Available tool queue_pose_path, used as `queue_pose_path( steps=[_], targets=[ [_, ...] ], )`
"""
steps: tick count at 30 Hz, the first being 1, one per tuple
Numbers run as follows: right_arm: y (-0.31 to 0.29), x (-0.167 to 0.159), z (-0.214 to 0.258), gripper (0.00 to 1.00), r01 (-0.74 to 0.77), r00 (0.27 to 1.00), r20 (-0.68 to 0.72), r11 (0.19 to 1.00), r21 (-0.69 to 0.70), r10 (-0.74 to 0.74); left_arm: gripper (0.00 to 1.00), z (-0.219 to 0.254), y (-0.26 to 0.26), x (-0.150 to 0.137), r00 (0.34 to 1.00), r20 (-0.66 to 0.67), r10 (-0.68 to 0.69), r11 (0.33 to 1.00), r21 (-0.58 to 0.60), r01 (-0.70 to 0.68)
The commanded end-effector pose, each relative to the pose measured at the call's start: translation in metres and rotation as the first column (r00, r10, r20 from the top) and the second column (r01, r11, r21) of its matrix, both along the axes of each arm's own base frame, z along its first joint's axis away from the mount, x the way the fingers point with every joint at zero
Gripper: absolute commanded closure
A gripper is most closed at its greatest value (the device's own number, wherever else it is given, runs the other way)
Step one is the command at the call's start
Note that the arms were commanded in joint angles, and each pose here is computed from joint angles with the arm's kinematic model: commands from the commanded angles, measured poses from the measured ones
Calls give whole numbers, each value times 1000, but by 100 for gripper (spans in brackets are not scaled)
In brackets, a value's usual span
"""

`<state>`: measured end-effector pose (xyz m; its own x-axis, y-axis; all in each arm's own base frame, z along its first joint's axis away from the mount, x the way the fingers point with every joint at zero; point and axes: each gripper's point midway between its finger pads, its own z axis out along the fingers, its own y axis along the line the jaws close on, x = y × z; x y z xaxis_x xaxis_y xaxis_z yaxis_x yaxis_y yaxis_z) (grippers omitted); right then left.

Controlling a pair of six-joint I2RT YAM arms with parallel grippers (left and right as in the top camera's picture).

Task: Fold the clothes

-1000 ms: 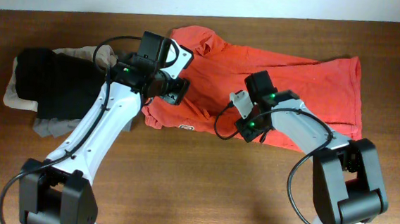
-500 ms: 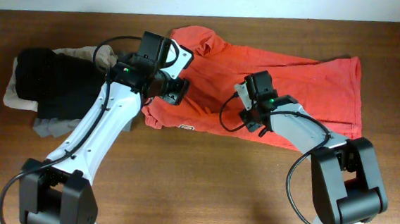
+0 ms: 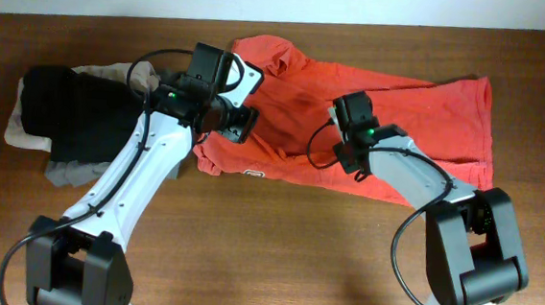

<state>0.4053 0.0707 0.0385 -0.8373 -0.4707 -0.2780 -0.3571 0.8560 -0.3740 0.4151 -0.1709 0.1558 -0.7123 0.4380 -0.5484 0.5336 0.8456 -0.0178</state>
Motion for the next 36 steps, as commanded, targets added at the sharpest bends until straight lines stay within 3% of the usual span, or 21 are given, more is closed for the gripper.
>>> queue_pose_path(
  steps=[1, 6, 9, 15, 19, 29, 36],
  targets=[
    [-10, 12, 51, 96, 130, 985, 113, 991, 37, -134, 36, 11, 0, 4, 1000, 29, 0, 1000, -1, 0],
    [-11, -30, 31, 96, 229, 970, -139, 945, 233, -201, 36, 11, 0, 5, 1000, 29, 1, 1000, 0, -1],
    [-28, -48, 5, 96, 364, 922, -240, 893, 265, -305, 36, 11, 0, 4, 1000, 29, 0, 1000, 0, 0],
    [-43, -57, -19, 96, 494, 858, -339, 799, 343, -385, 36, 11, 0, 5, 1000, 29, 0, 1000, -1, 0],
    [-41, -45, -25, 96, 538, 839, -341, 740, 403, -424, 36, 11, 0, 5, 1000, 29, 0, 1000, -1, 0],
    [-38, 11, -32, 96, 484, 869, -184, 708, 515, -460, 36, 11, 0, 4, 1000, 28, 0, 1000, 0, 0],
    [-51, 22, 27, 96, 469, 869, -139, 700, 538, -475, 36, 10, 0, 3, 1000, 21, -2, 1000, -2, 2]
  ],
)
